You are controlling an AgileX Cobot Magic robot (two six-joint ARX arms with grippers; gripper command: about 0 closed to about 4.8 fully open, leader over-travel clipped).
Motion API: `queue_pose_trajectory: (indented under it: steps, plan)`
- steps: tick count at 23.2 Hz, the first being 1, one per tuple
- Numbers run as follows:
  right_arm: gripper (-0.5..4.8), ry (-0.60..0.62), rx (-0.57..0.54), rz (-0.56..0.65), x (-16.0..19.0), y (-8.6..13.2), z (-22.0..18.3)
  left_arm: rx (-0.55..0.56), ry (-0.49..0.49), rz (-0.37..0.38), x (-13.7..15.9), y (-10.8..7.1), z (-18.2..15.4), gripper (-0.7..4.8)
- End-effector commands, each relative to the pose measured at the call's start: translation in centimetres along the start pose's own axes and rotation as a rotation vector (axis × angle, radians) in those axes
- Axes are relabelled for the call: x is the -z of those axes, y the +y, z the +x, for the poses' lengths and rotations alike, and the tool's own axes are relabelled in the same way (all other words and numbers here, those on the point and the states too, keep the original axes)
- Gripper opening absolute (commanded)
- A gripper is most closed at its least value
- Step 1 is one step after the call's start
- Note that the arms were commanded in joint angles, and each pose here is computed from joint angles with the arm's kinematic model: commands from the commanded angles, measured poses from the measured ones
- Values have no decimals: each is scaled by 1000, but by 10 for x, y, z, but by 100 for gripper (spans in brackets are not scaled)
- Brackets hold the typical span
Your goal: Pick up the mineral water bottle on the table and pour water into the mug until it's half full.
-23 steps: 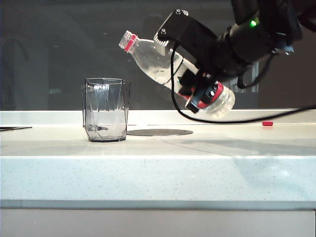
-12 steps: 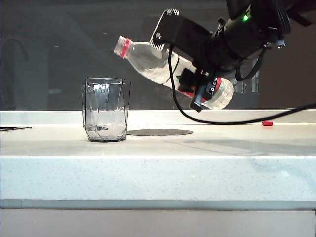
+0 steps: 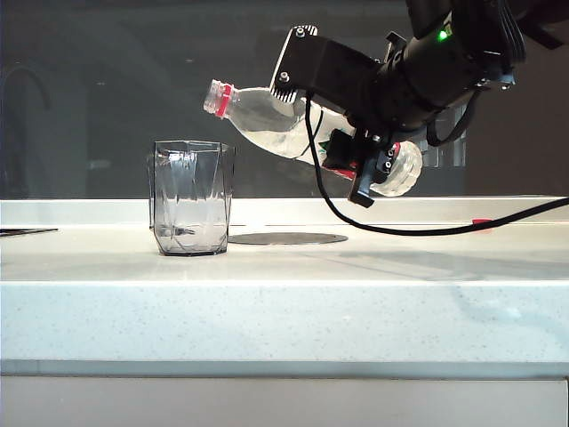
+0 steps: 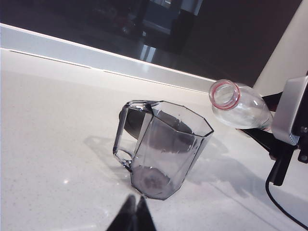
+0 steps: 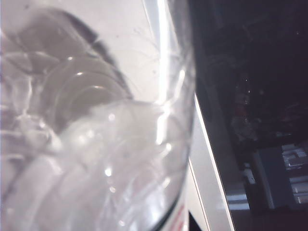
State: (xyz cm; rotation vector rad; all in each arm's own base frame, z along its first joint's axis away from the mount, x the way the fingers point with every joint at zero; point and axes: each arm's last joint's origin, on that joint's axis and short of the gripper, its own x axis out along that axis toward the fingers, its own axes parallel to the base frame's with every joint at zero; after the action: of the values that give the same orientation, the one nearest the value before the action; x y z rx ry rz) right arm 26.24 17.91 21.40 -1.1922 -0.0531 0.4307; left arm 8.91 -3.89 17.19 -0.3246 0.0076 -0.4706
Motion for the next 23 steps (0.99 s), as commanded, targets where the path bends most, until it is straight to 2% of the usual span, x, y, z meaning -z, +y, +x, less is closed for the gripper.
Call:
queue_pose_trajectory:
  steps: [1, 9, 13, 16, 23]
  plan:
    - [188, -34, 76, -11, -5, -12, -1, -1, -13, -1, -2, 0, 0, -4]
    - [189, -22, 84, -59, -5, -13, -1, -1, -13, -1, -2, 0, 0, -4]
    - [189, -7, 117, -57, -10, -21, 5, 0, -16, -1, -2, 0, 0, -4]
    - [189, -9, 135, -101, -15, -27, 11, 1, -19, -1, -2, -1, 0, -4]
    - [188, -7, 134, -135, -15, -27, 11, 5, -32, 0, -4, -1, 0, -4]
